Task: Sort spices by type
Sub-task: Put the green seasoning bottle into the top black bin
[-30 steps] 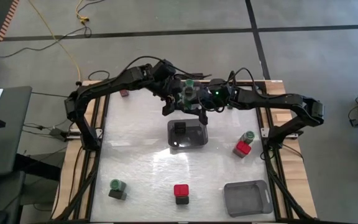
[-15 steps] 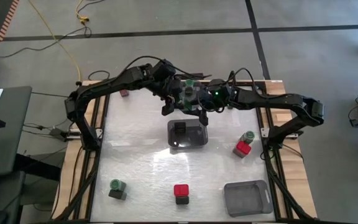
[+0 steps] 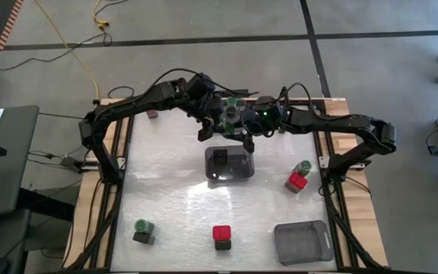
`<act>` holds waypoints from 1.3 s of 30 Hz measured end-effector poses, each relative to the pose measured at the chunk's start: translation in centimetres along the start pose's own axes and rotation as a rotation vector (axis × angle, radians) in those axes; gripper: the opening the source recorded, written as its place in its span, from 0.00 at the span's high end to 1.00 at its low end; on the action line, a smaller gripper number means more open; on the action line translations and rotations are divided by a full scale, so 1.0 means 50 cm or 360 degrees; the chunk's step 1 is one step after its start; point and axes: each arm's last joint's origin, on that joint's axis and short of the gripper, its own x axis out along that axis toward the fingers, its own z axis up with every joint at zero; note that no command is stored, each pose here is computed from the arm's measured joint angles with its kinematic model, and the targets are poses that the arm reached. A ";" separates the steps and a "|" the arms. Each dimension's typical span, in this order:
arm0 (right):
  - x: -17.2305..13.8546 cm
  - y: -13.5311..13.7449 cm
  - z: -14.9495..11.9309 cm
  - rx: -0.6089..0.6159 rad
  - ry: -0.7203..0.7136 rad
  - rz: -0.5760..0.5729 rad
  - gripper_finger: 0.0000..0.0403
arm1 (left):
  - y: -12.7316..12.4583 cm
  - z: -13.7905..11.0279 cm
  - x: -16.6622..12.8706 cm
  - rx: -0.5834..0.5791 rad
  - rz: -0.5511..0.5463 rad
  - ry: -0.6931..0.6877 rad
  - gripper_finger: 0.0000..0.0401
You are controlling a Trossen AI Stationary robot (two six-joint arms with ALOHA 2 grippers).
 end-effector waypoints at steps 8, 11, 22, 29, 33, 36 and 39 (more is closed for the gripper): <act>-0.005 -0.002 -0.006 0.0038 0.0058 -0.0012 0.27 | 0.002 -0.001 0.000 0.0002 0.0062 0.0019 0.53; -0.020 -0.007 -0.004 0.0053 0.0068 -0.0035 0.21 | 0.005 -0.001 -0.001 0.0000 0.0093 0.0027 0.53; -0.115 -0.035 -0.004 0.0383 0.0142 -0.0175 0.13 | 0.075 -0.020 -0.021 -0.0112 0.0358 0.0065 0.53; -0.120 -0.034 -0.004 0.0483 0.0142 -0.0179 0.14 | 0.168 -0.063 -0.041 -0.0194 0.0489 0.0128 0.53; -0.120 -0.034 -0.004 0.0485 0.0142 -0.0179 0.14 | 0.205 -0.076 -0.039 -0.0213 0.0457 0.0124 0.53; -0.120 -0.034 -0.004 0.0488 0.0141 -0.0178 0.14 | 0.227 -0.085 -0.017 -0.0176 0.0408 0.0162 0.53; -0.120 -0.034 -0.003 0.0501 0.0136 -0.0179 0.14 | 0.240 -0.099 0.021 -0.0106 0.0350 0.0260 0.53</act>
